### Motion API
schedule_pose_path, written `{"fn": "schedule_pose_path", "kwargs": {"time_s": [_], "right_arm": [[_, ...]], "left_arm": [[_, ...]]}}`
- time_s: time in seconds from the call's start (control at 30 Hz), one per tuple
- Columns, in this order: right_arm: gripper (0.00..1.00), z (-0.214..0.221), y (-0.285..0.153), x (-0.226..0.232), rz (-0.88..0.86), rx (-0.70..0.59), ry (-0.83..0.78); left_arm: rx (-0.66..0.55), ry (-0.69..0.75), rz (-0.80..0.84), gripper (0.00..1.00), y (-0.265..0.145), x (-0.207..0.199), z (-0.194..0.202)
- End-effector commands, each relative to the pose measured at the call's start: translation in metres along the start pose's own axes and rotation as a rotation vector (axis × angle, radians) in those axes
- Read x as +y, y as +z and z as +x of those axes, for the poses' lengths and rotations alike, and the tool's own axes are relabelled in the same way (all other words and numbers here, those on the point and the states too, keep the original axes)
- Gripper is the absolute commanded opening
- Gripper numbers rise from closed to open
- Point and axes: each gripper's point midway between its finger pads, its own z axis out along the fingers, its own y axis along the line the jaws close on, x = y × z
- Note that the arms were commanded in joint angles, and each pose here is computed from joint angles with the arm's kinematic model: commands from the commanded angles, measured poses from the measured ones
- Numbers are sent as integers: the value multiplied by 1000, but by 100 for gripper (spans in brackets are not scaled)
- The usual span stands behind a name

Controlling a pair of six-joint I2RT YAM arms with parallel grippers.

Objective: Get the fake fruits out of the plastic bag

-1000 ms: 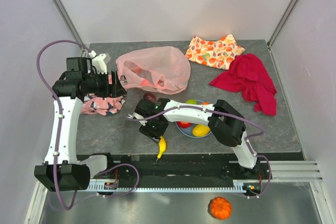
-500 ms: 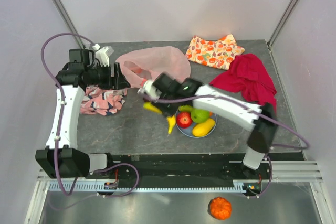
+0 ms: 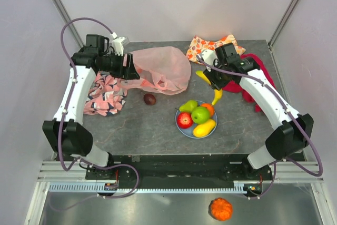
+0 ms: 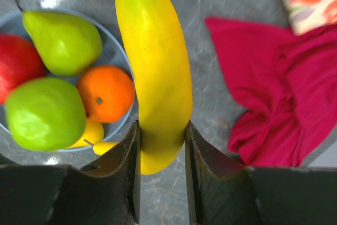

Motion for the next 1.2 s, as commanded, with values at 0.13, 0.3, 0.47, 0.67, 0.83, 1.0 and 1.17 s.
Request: {"fn": "schedule_pose_path", "kwargs": {"time_s": [0.13, 0.3, 0.47, 0.67, 0.83, 1.0, 1.17], "right_arm": [[15, 30, 19, 9, -106, 42, -103], [17, 43, 24, 26, -211, 43, -156], [18, 54, 37, 40, -284, 53, -155], [19, 50, 46, 51, -349, 30, -152], [22, 53, 52, 58, -389, 39, -147], [24, 58, 57, 63, -419, 55, -136], [30, 61, 58, 64, -432, 70, -143]], "left_arm": [[39, 42, -33, 75, 11, 18, -9], [74, 25, -27, 75, 24, 23, -2], [101, 51, -26, 75, 33, 19, -1], [134, 72, -32, 75, 39, 16, 5], [144, 75, -40, 74, 40, 17, 8], [145, 86, -52, 74, 39, 17, 8], [155, 87, -54, 74, 39, 17, 12]]}}
